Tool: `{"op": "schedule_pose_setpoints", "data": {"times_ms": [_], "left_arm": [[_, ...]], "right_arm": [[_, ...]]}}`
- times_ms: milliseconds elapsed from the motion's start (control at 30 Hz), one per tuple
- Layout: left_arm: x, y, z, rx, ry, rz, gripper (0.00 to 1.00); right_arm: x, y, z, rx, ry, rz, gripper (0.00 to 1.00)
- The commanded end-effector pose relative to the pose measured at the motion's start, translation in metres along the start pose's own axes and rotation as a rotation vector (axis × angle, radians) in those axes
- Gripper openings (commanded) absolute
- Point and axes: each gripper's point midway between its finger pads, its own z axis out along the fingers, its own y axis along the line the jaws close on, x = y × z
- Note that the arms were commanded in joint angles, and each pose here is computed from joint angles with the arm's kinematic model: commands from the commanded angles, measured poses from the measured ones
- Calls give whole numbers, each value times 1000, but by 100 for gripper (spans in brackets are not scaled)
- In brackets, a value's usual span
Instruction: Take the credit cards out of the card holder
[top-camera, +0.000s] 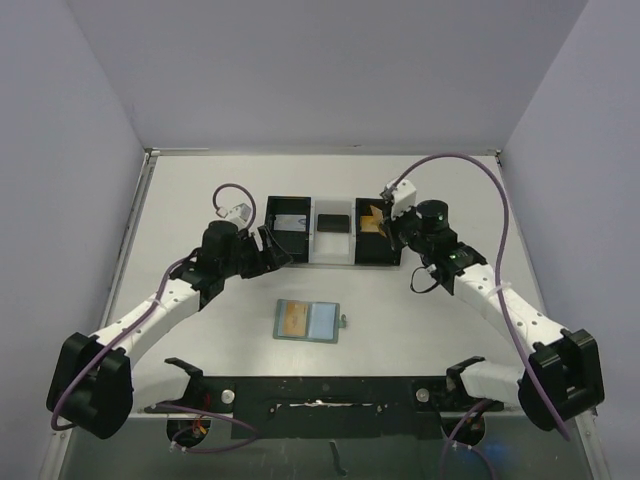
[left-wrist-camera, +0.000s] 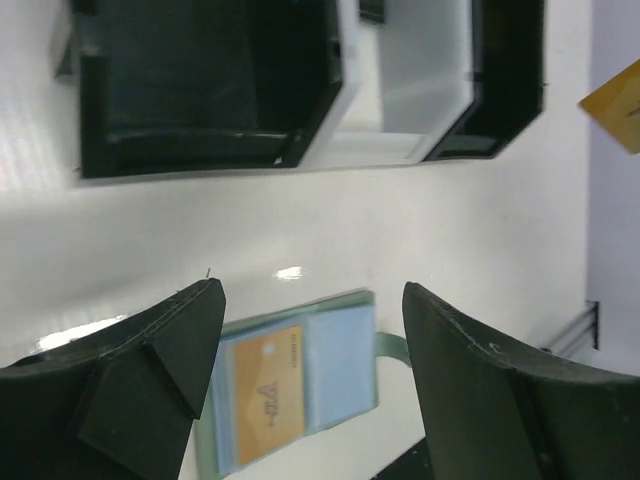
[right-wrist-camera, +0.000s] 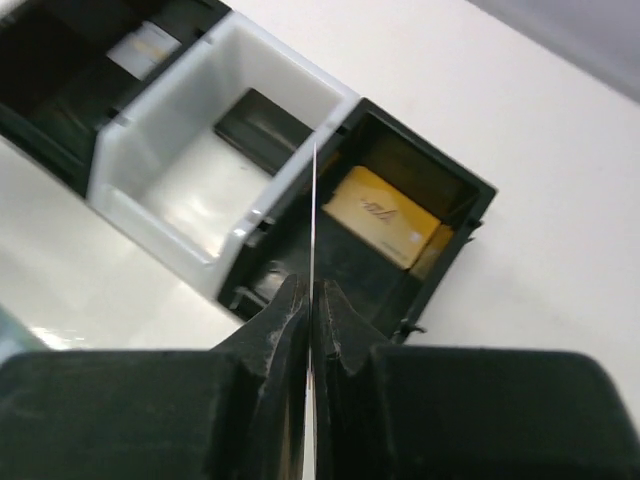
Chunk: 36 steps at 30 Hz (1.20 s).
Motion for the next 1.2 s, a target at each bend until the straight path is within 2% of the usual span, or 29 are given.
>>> {"op": "schedule_pose_setpoints", "data": {"times_ms": [0, 267, 400, 567, 733, 833, 933, 1167], "left_arm": [[1, 30, -13, -146, -20, 53, 72], [26, 54, -5, -202, 67, 33, 73], [38, 56, -2, -185, 113, 17, 73], [43, 68, -14, -240, 136, 24, 73], [38, 63, -19, -206, 112, 20, 73], [42, 63, -20, -200, 149, 57, 65], [49, 63, -21, -196, 203, 71, 65], [53, 64, -22, -189, 191, 45, 65]], "right_arm": [[-23, -42, 16, 132, 29, -396, 0], [1, -40, 59, -19, 127, -652, 0], [2, -48, 79, -17, 147, -721, 0], [1, -65, 96, 59, 154, -753, 0], [26, -68, 108, 27, 237, -778, 0], [42, -69, 112, 28, 247, -759, 0], [47, -72, 117, 48, 259, -779, 0], [54, -90, 126, 125, 325, -797, 0]]}}
